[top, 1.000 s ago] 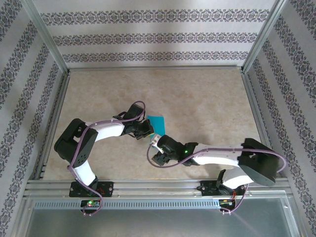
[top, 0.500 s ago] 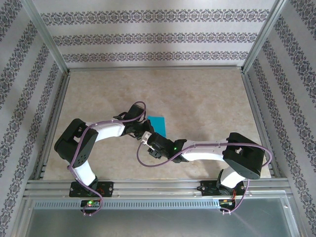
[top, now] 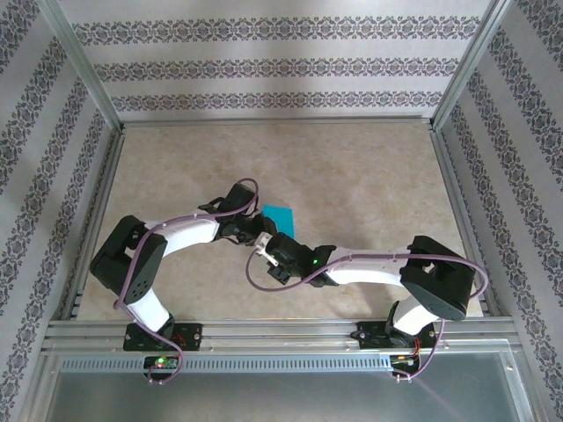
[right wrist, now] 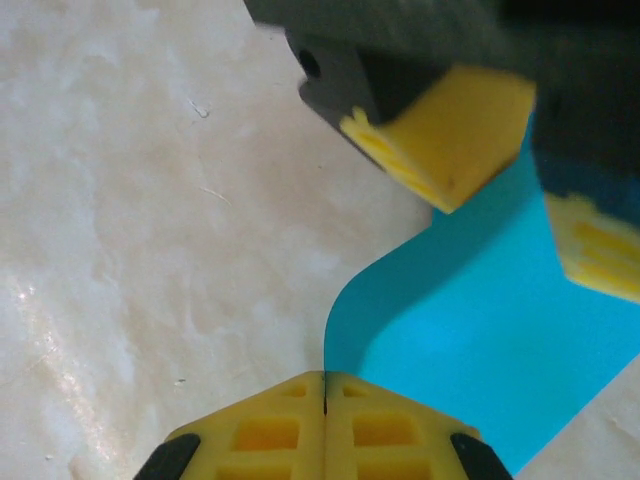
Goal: Fold a paper plane with a square sheet of paper (fold left side to right side)
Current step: Third fold the triangle at the center of the table.
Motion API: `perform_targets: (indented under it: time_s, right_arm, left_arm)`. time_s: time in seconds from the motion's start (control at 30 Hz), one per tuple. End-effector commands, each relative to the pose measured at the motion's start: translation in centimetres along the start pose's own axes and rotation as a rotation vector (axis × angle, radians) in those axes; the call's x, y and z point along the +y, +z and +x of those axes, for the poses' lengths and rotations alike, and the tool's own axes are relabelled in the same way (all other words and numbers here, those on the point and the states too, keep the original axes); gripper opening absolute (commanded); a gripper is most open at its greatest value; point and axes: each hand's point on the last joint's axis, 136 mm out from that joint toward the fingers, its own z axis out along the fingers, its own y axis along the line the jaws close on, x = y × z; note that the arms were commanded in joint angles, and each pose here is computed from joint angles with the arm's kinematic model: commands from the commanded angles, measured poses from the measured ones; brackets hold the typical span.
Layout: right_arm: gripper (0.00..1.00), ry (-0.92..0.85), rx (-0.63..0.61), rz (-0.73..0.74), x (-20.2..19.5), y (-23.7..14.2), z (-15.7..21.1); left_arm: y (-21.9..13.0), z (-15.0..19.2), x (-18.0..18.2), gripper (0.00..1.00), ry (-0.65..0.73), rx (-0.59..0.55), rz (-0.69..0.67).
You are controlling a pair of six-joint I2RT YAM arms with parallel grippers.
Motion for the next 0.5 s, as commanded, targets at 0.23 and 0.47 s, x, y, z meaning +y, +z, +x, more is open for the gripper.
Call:
perform_targets:
  time_s: [0.23,0.47]
  right_arm:
    - [0.0,0.191,-0.009,-0.195,0.7,-1.0,0.8]
    - [0.0,0.315,-0.029,-0.333,1.3,-1.0,0.2]
  left_arm:
    - [-7.1,-3.2,-0.1,0.45,0.064,-0.123,-0.008]
    - [-4.7,-3.5,-2.3,0.29,0.115,-0.02,0.069]
